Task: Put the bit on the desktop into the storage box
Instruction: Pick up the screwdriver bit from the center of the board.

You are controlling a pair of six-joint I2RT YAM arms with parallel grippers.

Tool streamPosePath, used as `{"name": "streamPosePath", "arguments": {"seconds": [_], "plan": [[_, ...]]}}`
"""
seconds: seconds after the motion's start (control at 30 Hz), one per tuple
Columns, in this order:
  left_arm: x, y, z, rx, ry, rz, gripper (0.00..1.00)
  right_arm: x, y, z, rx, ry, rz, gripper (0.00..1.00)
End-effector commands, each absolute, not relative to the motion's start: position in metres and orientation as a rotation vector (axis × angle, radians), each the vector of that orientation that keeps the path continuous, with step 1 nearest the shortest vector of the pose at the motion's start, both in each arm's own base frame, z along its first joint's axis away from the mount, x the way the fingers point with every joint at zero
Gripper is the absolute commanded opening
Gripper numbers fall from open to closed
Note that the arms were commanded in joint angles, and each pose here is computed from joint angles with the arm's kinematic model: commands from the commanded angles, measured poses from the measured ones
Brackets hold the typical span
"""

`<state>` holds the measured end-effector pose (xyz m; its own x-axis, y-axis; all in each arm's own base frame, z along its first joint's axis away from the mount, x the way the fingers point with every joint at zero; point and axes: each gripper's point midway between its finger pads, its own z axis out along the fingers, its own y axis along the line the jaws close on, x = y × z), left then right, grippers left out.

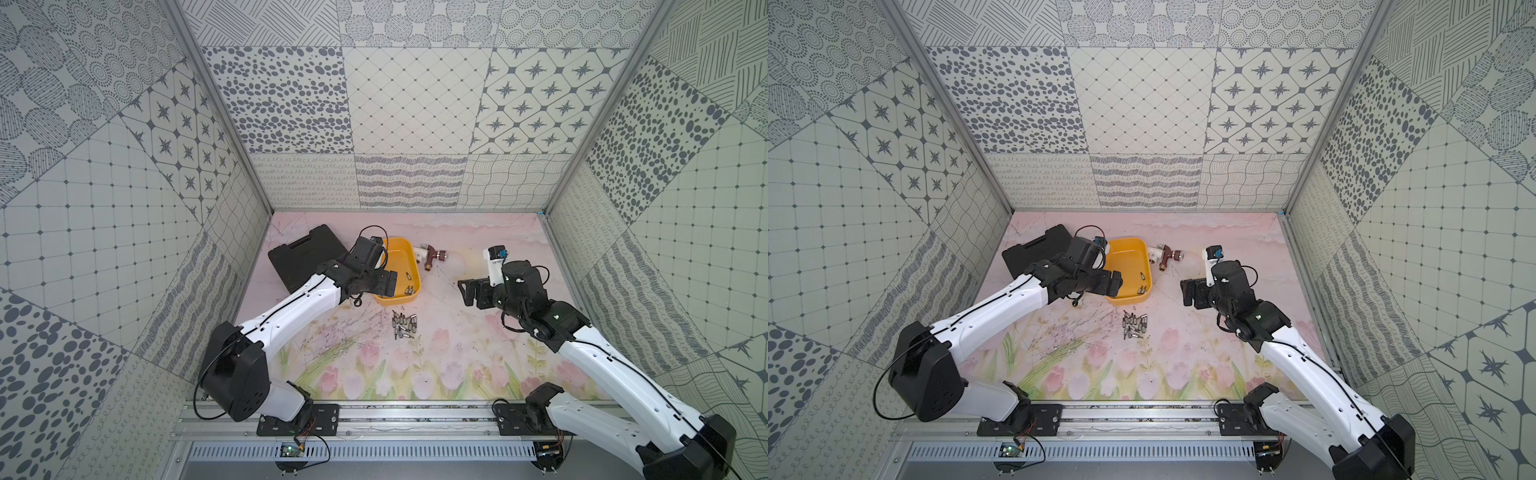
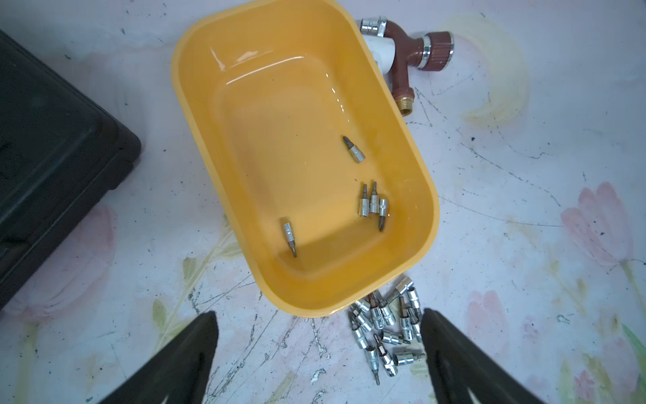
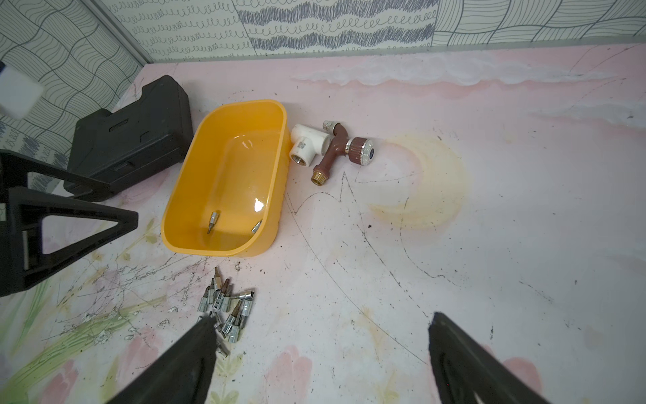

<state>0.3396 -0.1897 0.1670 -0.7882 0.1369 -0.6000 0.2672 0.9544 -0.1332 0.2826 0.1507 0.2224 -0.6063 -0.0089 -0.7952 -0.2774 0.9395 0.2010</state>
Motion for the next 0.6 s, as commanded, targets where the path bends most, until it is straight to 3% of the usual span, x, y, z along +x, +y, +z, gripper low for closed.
{"name": "streamPosePath", "arguments": {"seconds": [0.0, 0.57], "plan": [[0.339, -0.173, 0.185, 0.185, 2.383, -0.305, 0.99, 0.283, 0.163, 0.233, -0.284, 2.197, 0.435, 0.97], [0.310, -0.076, 0.160, -0.410, 2.324, -0.365, 0.99, 0.281, 0.179, 0.199, -0.355, 2.341, 0.398, 0.97]]}}
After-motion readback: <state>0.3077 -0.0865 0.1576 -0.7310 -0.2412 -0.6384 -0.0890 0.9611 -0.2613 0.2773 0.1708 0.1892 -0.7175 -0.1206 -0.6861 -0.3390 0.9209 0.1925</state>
